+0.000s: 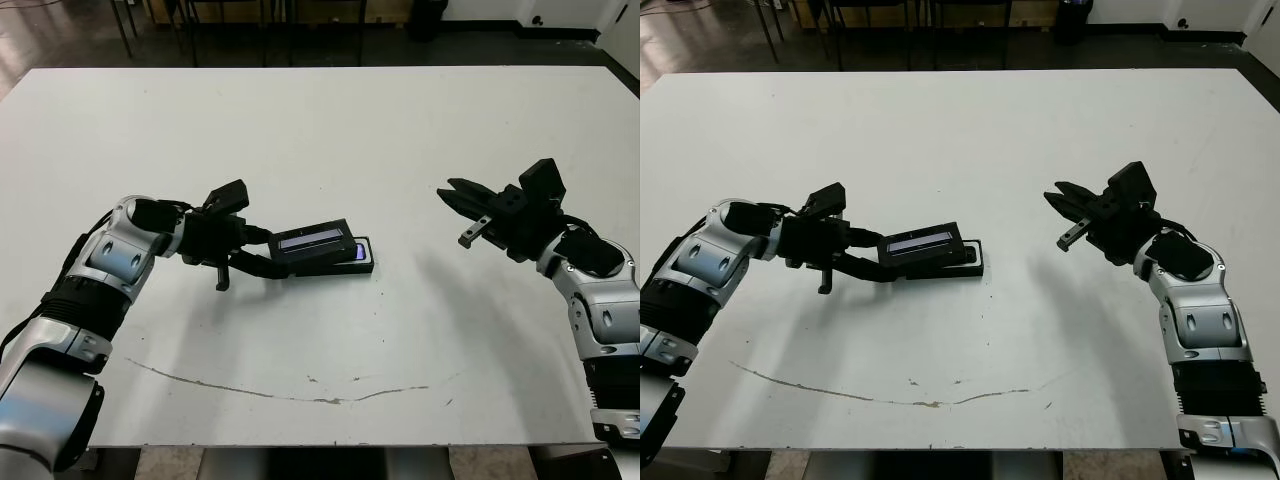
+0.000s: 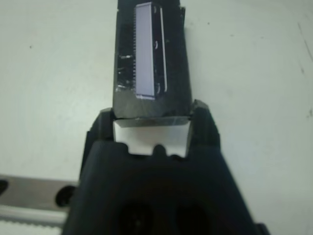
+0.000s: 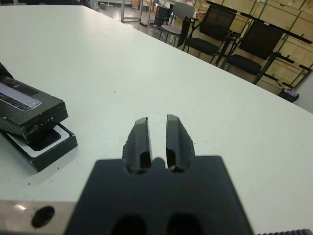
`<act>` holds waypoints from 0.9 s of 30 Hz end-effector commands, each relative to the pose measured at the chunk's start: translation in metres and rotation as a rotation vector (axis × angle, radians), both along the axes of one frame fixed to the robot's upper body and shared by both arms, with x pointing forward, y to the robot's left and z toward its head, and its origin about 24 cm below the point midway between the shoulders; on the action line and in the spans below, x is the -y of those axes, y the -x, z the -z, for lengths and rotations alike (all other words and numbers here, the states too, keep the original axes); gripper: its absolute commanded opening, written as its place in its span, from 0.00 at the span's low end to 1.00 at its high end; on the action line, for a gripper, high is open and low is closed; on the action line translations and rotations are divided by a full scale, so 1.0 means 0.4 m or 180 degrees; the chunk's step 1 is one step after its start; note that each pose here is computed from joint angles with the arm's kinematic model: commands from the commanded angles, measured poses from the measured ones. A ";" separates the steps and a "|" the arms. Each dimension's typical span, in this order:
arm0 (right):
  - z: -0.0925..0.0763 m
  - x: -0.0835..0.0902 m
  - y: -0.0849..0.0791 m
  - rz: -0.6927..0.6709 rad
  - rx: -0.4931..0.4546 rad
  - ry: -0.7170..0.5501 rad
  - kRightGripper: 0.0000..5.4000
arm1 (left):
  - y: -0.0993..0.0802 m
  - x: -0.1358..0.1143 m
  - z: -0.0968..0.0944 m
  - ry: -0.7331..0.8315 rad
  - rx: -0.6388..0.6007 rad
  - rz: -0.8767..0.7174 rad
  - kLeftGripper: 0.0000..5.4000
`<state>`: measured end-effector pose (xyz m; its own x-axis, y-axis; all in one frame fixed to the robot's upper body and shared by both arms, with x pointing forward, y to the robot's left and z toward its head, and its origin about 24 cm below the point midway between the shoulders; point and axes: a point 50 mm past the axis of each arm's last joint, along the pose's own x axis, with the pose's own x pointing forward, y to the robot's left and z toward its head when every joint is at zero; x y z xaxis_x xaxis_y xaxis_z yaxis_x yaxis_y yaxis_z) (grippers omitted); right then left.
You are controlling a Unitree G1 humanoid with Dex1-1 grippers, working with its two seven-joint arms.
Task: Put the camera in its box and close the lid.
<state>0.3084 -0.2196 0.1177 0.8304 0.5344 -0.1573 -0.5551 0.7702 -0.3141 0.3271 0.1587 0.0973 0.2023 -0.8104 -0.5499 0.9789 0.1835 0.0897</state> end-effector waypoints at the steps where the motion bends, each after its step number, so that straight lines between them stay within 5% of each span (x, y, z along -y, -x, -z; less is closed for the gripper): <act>1: 0.001 0.010 -0.001 -0.0001 -0.0061 0.0052 0.00 | 0.002 0.012 0.014 -0.0105 -0.0019 0.0047 0.16; 27: -0.003 0.012 0.003 -0.0031 -0.0066 0.0081 0.00 | -0.015 0.017 0.030 -0.0634 0.0026 0.0207 0.14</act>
